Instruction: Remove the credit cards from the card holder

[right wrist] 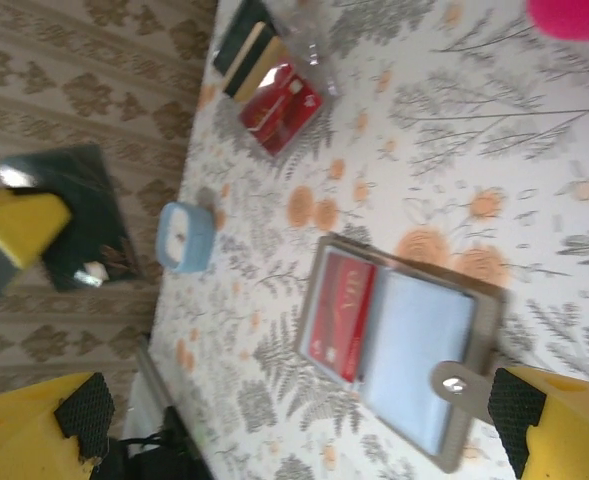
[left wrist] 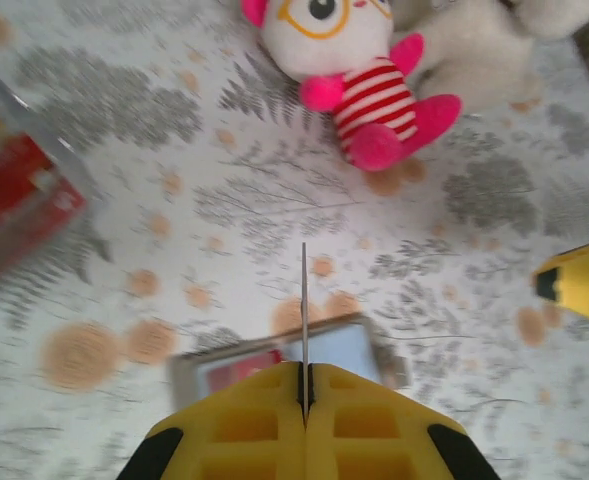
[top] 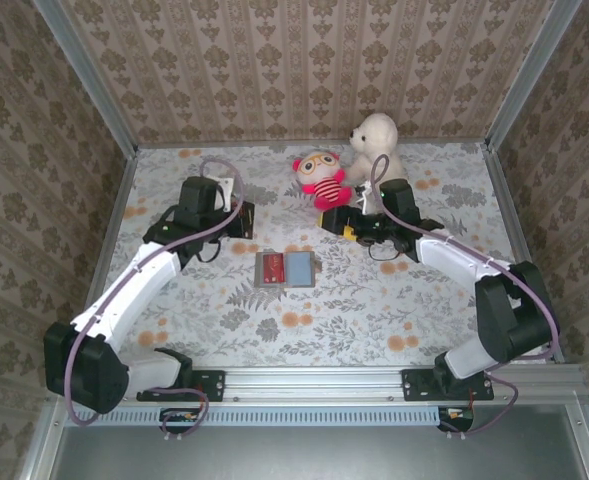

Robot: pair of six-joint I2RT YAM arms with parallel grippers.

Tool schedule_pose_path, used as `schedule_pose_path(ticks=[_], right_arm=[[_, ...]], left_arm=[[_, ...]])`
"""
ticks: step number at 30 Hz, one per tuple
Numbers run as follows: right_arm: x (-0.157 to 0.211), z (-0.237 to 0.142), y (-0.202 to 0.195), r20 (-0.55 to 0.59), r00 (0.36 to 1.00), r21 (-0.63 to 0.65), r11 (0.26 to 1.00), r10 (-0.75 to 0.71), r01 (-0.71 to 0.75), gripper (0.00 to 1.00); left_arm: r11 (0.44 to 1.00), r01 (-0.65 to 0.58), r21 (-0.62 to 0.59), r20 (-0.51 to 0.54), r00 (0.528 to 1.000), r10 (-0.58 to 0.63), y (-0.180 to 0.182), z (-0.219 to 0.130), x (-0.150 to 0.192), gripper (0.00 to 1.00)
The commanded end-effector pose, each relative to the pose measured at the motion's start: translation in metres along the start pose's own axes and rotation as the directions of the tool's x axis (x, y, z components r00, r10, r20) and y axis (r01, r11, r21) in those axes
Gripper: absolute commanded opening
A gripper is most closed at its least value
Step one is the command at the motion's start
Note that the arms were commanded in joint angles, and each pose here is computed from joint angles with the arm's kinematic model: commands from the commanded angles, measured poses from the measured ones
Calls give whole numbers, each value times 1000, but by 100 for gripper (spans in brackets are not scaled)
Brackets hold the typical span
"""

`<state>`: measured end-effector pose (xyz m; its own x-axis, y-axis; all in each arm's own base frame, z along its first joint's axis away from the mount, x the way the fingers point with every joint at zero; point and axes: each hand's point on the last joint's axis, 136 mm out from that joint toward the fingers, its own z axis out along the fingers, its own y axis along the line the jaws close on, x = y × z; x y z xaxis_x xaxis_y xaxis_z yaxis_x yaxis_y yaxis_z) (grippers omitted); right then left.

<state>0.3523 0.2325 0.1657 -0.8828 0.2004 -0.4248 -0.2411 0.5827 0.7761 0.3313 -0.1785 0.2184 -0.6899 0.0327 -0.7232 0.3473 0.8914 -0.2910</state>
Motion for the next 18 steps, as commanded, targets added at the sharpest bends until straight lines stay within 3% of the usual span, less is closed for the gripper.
schedule_pose_path(ticks=[1, 6, 15, 18], right_arm=[[5, -9, -16, 13, 999, 112, 993, -50, 48, 100], [8, -13, -25, 20, 998, 149, 987, -64, 60, 100], [9, -15, -28, 23, 997, 170, 983, -71, 66, 100], [12, -13, -27, 7, 998, 158, 985, -63, 62, 100]], left_arm=[[958, -258, -127, -47, 966, 254, 25, -4, -11, 0], [890, -437, -126, -68, 899, 432, 36, 2, -37, 0], [852, -508, -127, -140, 859, 492, 99, 25, -63, 0], [824, -559, -91, -169, 824, 541, 111, 35, -68, 0]])
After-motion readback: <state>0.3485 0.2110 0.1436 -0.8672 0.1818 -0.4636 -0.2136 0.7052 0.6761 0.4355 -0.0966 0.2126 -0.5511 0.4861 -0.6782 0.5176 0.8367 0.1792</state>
